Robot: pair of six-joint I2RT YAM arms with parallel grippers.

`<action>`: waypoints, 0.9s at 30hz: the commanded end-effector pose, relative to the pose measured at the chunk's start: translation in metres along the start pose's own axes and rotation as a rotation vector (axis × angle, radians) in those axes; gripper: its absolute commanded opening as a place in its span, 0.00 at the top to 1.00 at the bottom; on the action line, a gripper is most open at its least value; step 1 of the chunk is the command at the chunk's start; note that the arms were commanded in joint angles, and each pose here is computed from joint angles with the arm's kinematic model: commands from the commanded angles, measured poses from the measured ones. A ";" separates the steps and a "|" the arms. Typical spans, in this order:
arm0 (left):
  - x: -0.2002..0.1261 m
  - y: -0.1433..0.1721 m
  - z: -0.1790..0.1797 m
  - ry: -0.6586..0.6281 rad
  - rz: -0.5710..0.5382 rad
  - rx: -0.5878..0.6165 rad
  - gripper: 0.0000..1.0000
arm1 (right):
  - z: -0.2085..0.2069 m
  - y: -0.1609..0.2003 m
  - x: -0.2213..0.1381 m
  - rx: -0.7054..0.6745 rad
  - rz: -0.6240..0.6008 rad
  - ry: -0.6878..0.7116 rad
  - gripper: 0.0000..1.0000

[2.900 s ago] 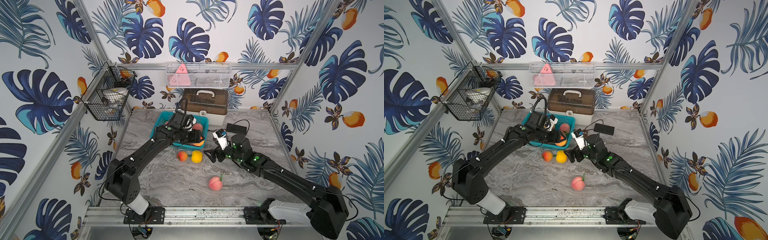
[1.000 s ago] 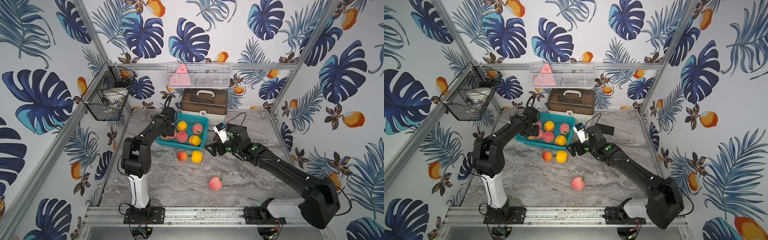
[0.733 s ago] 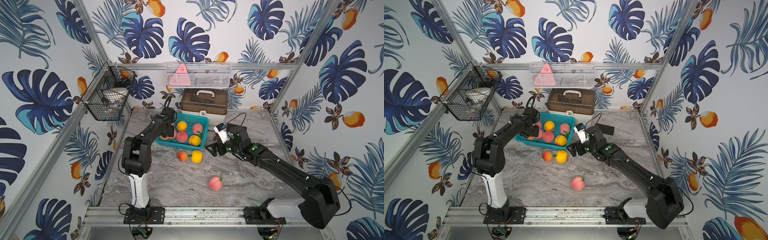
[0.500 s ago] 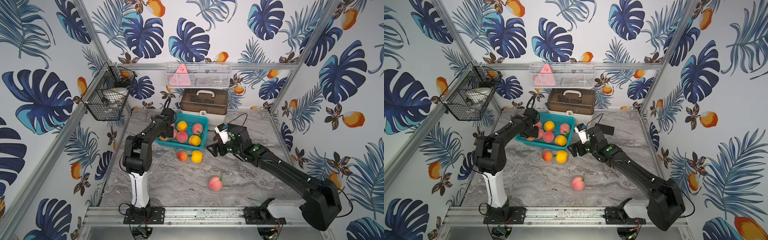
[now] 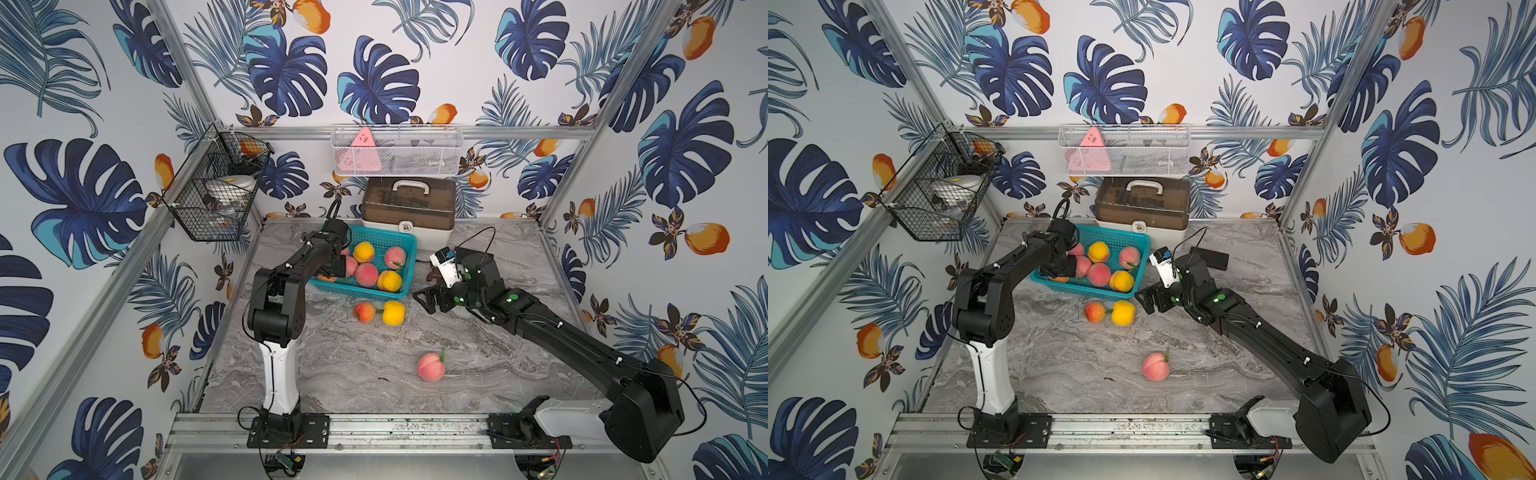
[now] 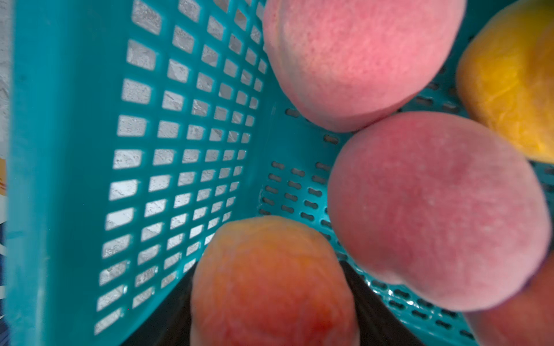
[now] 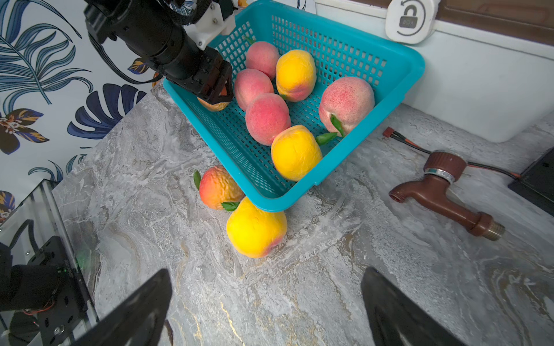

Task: Put the peaches into the basket
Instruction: Place the peach in the basket.

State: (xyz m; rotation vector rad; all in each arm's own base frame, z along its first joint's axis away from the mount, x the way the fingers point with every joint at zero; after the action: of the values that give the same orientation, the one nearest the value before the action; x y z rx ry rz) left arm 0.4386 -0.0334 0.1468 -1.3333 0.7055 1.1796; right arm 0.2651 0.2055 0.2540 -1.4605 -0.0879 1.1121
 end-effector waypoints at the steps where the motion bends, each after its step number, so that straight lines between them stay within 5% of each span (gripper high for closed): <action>1: 0.003 0.000 0.001 -0.001 -0.001 -0.008 0.33 | 0.001 -0.005 -0.003 0.004 -0.035 -0.004 0.00; 27: 0.004 0.005 -0.002 0.052 0.007 -0.017 0.22 | -0.002 -0.010 -0.018 0.005 -0.037 0.021 0.00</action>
State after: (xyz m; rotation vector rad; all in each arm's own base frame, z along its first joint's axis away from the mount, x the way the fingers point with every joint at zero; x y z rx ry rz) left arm 0.4350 -0.0352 0.1336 -1.3575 0.7519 1.1750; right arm 0.2628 0.1986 0.2695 -1.4584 -0.1154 1.0712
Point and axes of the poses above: each gripper's point midway between its finger pads, its own x axis out along the fingers, its own z axis along the line the jaws close on, y = z × x, the point moved 8 cm from there along -x, back along the fingers, and after that the axes turned 3 degrees about -x, right-handed, at the moved point
